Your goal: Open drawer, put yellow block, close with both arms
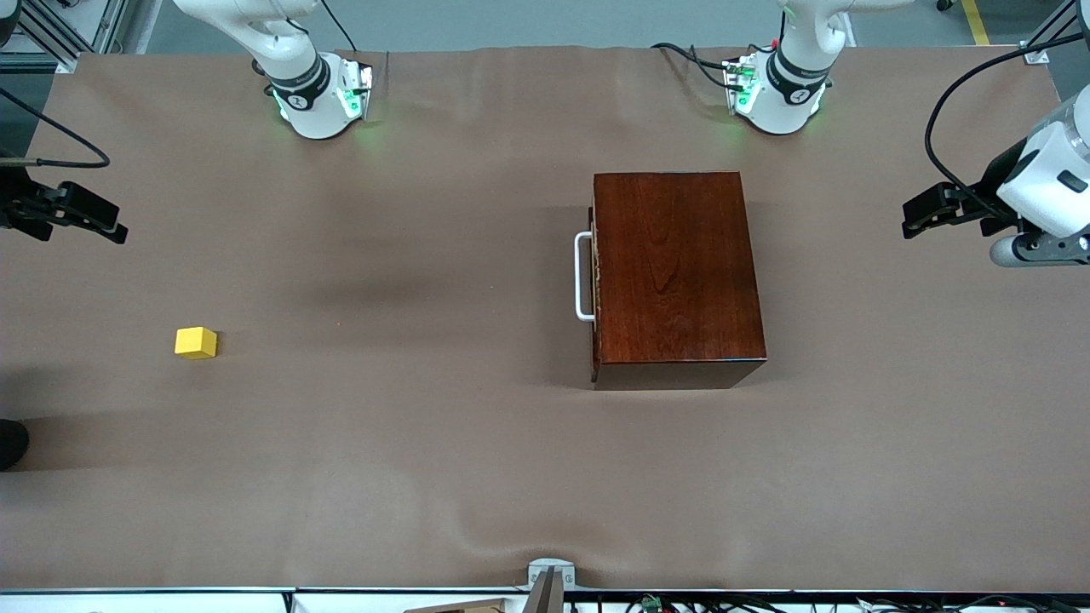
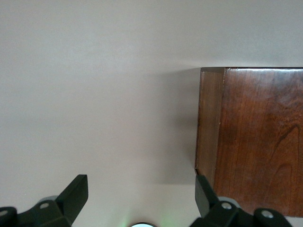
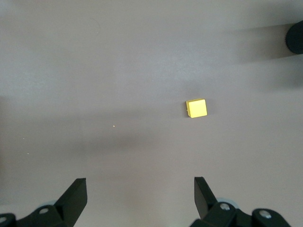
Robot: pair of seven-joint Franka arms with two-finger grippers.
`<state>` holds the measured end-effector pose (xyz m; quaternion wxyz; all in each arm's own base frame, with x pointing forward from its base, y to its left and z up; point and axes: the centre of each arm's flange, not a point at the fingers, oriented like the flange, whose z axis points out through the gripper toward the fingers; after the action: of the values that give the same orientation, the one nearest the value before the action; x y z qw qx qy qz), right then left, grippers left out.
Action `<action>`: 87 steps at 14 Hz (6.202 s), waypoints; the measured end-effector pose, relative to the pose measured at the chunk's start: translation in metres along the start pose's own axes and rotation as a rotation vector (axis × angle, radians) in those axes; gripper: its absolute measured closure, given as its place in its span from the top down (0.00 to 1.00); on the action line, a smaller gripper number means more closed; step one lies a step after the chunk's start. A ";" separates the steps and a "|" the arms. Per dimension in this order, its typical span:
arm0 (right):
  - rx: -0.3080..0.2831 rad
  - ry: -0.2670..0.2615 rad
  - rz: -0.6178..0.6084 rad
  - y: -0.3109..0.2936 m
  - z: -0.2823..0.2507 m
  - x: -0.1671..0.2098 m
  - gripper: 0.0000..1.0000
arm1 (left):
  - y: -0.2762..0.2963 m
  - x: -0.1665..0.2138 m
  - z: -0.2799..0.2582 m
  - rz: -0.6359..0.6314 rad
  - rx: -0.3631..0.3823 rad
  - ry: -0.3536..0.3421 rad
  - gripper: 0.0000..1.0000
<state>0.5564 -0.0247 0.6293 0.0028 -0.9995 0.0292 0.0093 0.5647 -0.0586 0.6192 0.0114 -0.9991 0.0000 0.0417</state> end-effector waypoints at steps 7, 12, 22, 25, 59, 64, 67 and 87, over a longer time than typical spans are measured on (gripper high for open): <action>0.000 0.000 0.000 0.000 0.000 0.000 1.00 | 0.005 0.001 0.003 0.020 0.001 -0.006 1.00; 0.000 0.000 0.000 0.000 0.000 0.000 1.00 | 0.005 0.002 0.004 -0.050 0.001 -0.008 1.00; 0.000 -0.001 -0.001 0.000 0.000 0.000 1.00 | 0.058 0.006 0.012 -0.180 0.005 -0.003 1.00; 0.000 -0.001 -0.001 0.000 0.000 0.000 1.00 | 0.110 0.007 0.031 -0.223 0.017 -0.018 1.00; 0.000 -0.003 -0.002 -0.001 0.001 0.000 1.00 | 0.503 -0.086 0.229 -0.168 0.079 0.196 1.00; 0.000 -0.003 -0.002 -0.001 0.001 0.000 1.00 | 0.515 -0.092 0.269 -0.116 0.144 0.196 1.00; 0.000 -0.003 -0.002 -0.001 0.001 0.000 1.00 | 0.514 -0.091 0.276 -0.114 0.153 0.191 1.00; 0.000 -0.008 -0.002 -0.001 0.002 0.000 1.00 | 0.504 -0.082 0.317 -0.101 0.237 0.144 1.00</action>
<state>0.5560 -0.0237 0.6277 0.0029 -0.9995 0.0282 0.0135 0.4562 -0.5557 0.2983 0.1311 -0.9899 -0.0446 -0.0311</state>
